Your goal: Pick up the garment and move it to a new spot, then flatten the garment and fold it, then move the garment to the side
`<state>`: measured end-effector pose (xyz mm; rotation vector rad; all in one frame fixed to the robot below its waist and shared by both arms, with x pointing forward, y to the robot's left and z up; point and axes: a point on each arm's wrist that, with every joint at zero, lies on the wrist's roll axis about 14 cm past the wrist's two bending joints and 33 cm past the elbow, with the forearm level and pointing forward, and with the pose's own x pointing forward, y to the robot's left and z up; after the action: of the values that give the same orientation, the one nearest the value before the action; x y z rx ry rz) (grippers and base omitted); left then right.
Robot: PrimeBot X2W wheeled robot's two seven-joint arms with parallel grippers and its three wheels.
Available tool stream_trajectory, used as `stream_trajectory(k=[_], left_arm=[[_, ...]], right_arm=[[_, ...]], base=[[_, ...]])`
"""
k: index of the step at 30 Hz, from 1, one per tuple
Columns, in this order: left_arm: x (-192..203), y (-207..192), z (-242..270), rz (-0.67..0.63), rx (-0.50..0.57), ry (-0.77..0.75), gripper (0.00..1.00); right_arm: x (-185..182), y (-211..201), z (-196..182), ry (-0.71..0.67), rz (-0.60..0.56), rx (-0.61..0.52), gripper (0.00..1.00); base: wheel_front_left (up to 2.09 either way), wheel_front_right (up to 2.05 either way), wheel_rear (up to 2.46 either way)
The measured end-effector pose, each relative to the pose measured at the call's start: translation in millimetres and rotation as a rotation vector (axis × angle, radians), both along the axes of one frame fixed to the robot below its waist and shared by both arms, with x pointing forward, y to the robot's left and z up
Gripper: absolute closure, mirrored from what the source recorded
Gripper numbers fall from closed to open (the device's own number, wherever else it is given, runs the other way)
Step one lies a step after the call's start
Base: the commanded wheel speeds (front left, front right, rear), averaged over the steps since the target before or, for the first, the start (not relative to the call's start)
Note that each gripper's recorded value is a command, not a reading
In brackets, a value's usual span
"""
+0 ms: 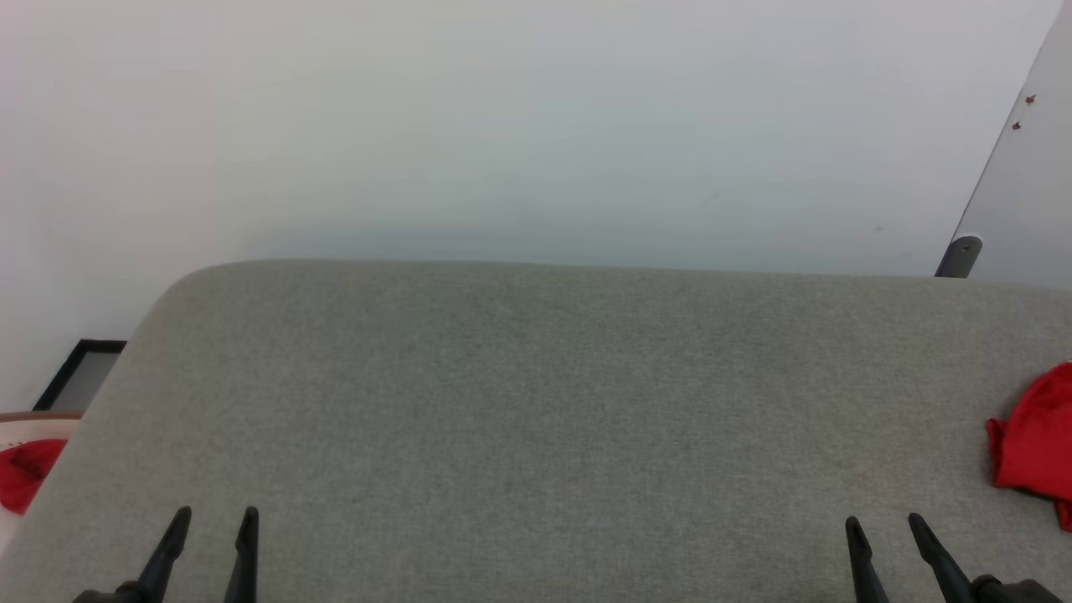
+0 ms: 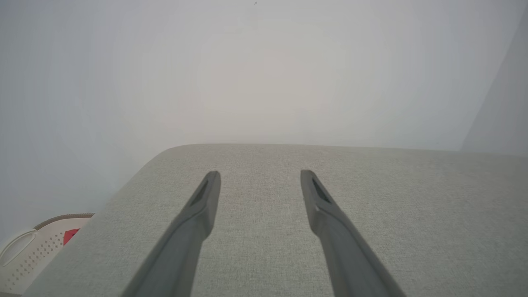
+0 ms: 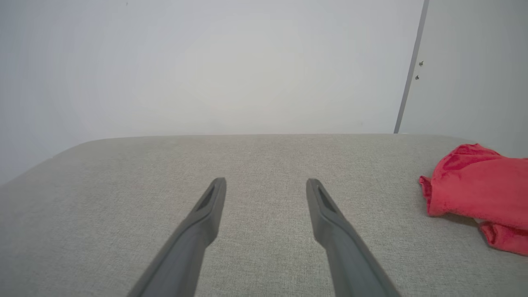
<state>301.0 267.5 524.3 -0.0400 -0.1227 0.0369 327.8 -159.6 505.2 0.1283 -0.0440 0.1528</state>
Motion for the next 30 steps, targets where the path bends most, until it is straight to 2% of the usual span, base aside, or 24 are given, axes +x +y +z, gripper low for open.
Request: stream_trajectory(k=[18, 19, 24, 30], left_arm=[[1.3, -2.1, -4.2, -0.002, -0.013, 0.010, 0.00], [0.6, -2.6, -6.9, -0.001, -0.017, 0.017, 1.00], [-8.0, -11.1, -34.4, 0.005, -0.068, 0.093, 1.00], [-5.2, -11.1, -39.6, 0.023, -0.180, 0.113, 1.00]], right_arm=[[-3.6, -3.1, 2.7, -0.001, -0.011, -0.032, 0.00], [-4.6, -3.0, -0.7, 0.010, -0.010, -0.032, 1.00], [-11.7, -3.4, -22.6, 0.080, -0.013, -0.026, 1.00], [-9.9, -8.2, -27.2, 0.117, -0.038, 0.080, 1.00]], base=[[0.00, 0.00, 0.00], [0.00, 0.00, 0.00], [0.00, 0.00, 0.00], [0.00, 0.00, 0.00]])
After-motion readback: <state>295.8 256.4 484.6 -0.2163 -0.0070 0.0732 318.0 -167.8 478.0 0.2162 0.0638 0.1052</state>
